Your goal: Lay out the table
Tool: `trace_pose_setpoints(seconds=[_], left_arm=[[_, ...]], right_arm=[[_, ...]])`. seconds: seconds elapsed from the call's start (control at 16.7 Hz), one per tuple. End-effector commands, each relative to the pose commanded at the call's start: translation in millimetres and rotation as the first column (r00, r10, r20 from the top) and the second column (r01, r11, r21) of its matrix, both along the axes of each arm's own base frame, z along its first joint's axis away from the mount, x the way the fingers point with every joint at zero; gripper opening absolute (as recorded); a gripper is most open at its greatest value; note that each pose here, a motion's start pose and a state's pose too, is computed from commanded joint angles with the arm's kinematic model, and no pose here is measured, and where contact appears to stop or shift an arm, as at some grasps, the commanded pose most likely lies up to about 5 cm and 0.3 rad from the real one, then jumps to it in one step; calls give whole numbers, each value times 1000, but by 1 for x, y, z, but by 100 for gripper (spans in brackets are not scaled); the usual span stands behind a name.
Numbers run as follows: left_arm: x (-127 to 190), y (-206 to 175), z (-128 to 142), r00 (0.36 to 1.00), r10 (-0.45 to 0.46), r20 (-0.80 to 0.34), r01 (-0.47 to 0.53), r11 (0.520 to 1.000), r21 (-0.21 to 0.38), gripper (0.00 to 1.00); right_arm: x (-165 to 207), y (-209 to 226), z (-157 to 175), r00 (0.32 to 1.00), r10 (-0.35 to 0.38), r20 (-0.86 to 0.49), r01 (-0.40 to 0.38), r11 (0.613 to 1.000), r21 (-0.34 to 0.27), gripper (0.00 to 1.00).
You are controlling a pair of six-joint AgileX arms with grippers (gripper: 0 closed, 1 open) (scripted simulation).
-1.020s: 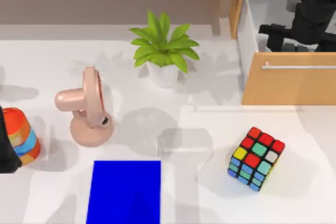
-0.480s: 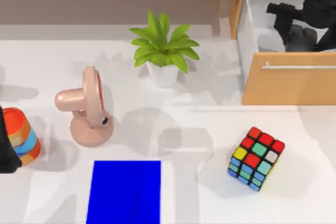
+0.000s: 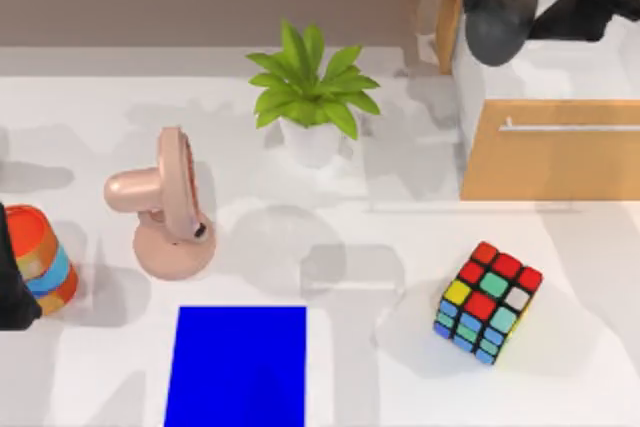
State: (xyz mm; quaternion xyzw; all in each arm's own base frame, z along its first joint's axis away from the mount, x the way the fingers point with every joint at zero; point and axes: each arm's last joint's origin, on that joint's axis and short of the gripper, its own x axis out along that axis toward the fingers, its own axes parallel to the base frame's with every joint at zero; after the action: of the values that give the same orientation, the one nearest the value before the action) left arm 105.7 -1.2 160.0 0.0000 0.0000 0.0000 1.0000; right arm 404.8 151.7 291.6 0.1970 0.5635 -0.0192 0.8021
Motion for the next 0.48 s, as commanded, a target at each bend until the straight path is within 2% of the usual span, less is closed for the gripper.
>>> trace_pose_setpoints(seconds=[0.12,0.24,0.48], left_arm=[[0,0,0,1000,0,0,0,1000,0,100],[0,0,0,1000,0,0,0,1000,0,100],[0,0,0,1000,0,0,0,1000,0,100]], right_arm=[[-24,35,3,999,34,-32,-34,999,24,0],[-48,72,-6,993,73,-90,-71,997,22,0],[-100,150,-50,966,148,-214,-162,986,-50,0]])
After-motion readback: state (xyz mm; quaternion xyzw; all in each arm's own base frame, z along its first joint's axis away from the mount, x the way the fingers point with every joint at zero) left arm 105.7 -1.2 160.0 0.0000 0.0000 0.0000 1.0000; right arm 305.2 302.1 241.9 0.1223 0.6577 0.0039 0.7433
